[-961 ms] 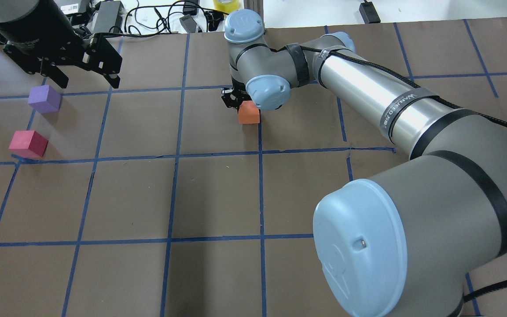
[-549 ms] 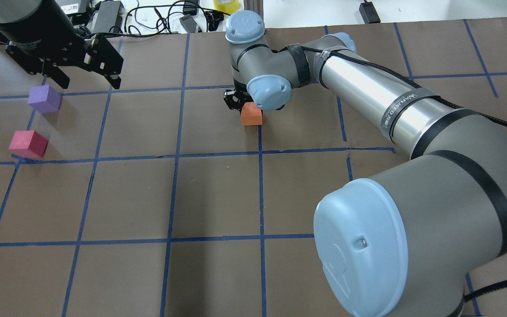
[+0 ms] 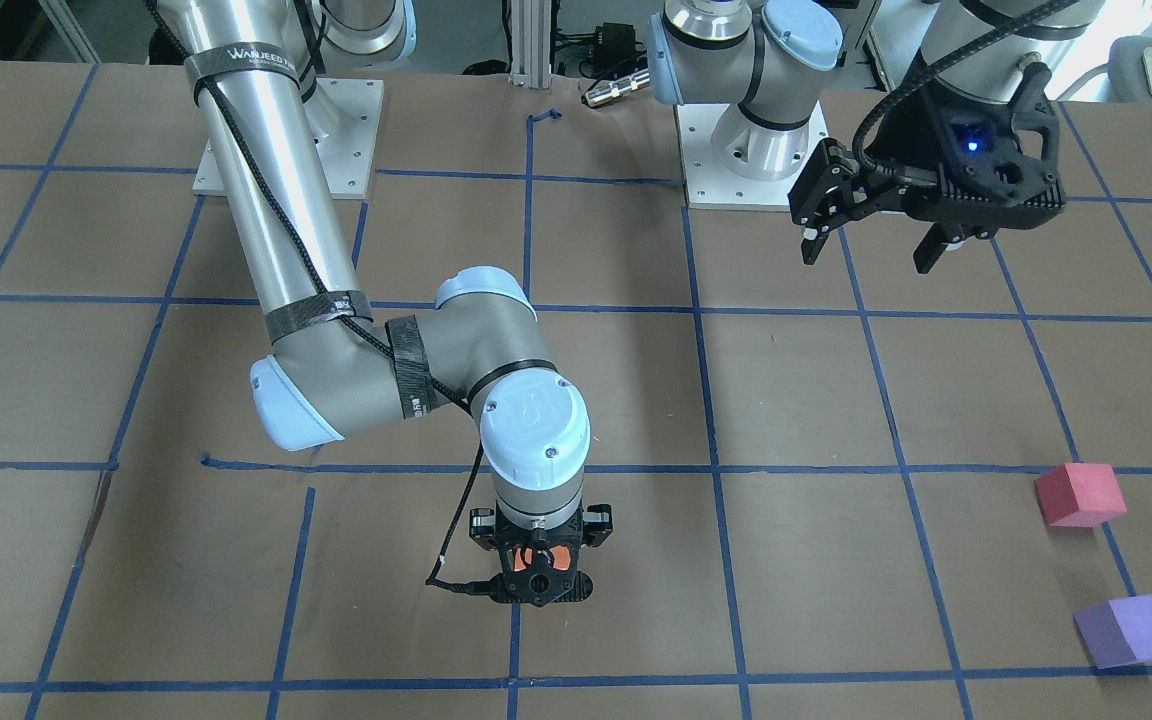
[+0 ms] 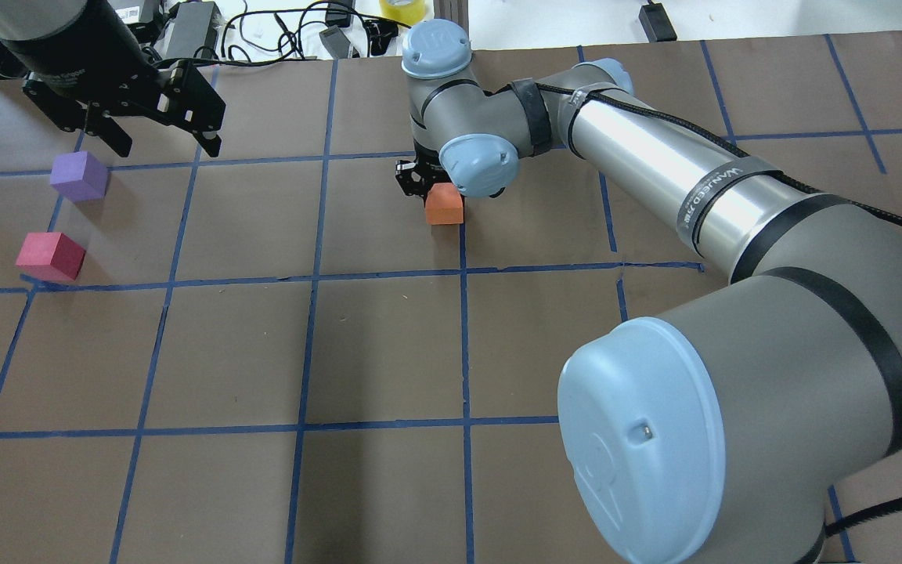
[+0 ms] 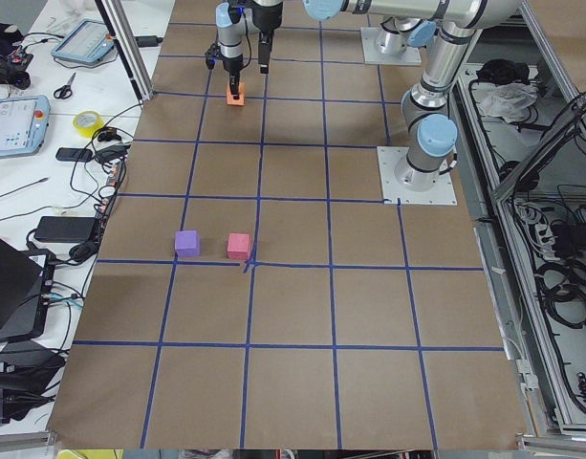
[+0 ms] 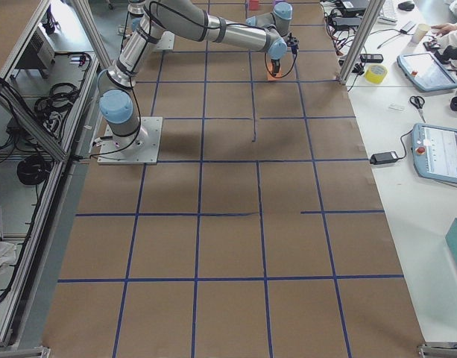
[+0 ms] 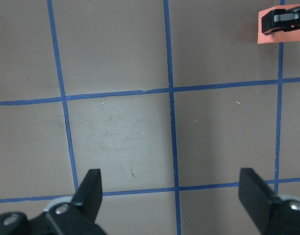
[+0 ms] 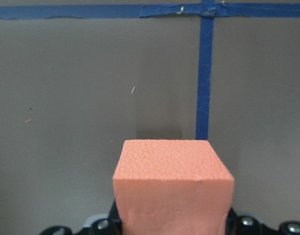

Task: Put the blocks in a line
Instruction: 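Lower the orange cube onto the table and open the right gripper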

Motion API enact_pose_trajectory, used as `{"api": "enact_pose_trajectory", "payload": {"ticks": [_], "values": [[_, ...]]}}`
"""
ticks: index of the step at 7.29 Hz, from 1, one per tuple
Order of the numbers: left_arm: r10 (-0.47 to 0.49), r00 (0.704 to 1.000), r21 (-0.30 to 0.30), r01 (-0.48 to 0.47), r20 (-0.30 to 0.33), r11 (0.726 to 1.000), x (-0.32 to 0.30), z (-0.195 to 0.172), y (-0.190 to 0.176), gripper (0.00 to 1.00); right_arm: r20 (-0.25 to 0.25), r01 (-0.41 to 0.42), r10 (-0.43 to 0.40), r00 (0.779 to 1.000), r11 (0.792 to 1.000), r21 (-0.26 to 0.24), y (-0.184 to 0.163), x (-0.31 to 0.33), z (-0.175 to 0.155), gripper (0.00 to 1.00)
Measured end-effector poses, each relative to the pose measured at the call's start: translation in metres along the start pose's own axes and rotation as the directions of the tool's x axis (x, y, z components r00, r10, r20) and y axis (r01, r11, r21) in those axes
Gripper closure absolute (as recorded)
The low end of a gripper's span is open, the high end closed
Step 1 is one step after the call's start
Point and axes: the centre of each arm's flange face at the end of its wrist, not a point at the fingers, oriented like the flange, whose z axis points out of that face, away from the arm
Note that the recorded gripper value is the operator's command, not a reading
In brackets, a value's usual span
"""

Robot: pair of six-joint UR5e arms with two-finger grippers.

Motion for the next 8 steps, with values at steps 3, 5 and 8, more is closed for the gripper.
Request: {"api": "enact_pose_trajectory", "payload": {"ticks": [3,5,8], "values": [[-0.004,1.0,-0.001,0.004,0.0,1.0,-0.002,0.001,0.0,0.0,-0.003,0.002,-0.002,1.0,1.0,-0.007,0.0,0.0,0.007,0.32],[-0.005,1.0,0.004,0.005,0.003,1.0,-0.003,-0.003,0.003,0.0,-0.003,0.003,-0.003,1.0,1.0,-0.008,-0.001,-0.001,0.012,0.0],[-0.007,1.0,0.007,0.007,0.004,1.0,-0.003,-0.004,0.004,0.0,0.007,0.004,-0.004,1.0,1.0,0.016,-0.002,-0.001,-0.001,0.0]]}}
